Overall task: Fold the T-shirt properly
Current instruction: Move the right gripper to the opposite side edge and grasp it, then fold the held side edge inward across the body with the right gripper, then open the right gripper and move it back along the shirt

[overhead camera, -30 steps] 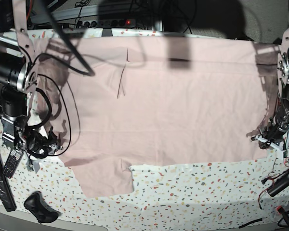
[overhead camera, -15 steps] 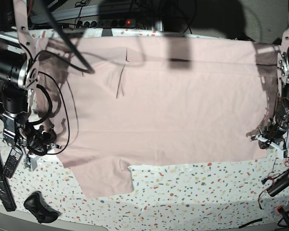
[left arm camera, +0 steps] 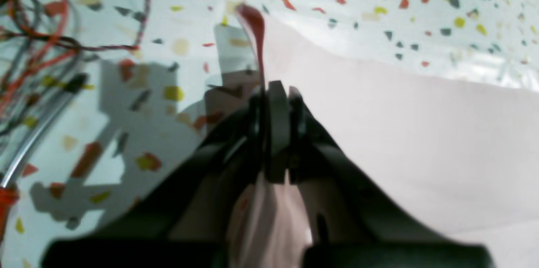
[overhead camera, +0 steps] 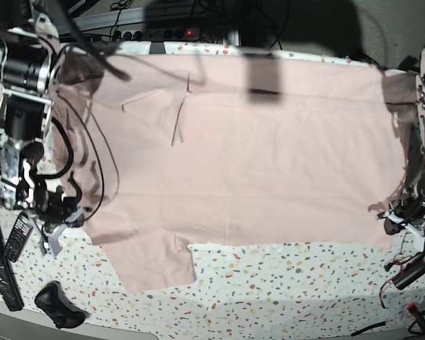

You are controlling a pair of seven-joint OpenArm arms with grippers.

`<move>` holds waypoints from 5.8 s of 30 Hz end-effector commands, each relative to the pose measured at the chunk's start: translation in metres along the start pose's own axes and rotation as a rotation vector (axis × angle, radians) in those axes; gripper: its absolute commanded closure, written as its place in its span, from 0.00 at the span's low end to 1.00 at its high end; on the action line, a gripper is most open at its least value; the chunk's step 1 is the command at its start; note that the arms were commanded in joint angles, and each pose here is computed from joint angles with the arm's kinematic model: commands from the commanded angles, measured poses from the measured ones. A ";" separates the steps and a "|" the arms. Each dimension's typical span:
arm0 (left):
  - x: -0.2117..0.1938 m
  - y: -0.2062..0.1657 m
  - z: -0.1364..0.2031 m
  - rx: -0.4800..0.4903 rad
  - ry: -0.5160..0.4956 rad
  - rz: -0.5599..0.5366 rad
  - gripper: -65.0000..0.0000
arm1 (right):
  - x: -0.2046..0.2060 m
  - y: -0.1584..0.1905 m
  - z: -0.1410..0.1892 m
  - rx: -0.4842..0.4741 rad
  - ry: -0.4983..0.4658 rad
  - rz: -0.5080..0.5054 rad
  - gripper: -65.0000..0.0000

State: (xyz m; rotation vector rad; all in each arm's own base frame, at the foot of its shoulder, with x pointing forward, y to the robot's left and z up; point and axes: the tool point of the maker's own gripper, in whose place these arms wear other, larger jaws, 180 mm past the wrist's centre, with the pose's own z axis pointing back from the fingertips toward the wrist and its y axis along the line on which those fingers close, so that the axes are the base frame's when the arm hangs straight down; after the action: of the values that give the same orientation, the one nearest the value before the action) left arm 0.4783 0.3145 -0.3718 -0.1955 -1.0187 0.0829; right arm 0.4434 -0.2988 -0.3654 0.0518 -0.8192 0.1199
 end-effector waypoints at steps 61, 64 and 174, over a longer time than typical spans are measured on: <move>0.021 0.008 0.102 0.014 -0.248 -0.130 1.00 | 0.018 0.001 -0.043 -0.083 0.187 -0.120 0.52; 0.020 0.008 0.102 0.014 -0.246 -0.130 1.00 | 0.014 0.006 -0.044 -0.077 0.208 -0.112 0.54; 0.023 0.037 0.109 0.111 -0.158 -0.203 1.00 | 0.013 0.000 -0.029 0.004 0.218 -0.139 0.53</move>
State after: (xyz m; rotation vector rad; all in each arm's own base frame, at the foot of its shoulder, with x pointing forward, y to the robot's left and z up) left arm 0.3890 0.3575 -0.3307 -0.0109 -1.1138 -0.0257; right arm 0.4537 -0.2904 -0.4005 0.0959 -0.5238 -0.0032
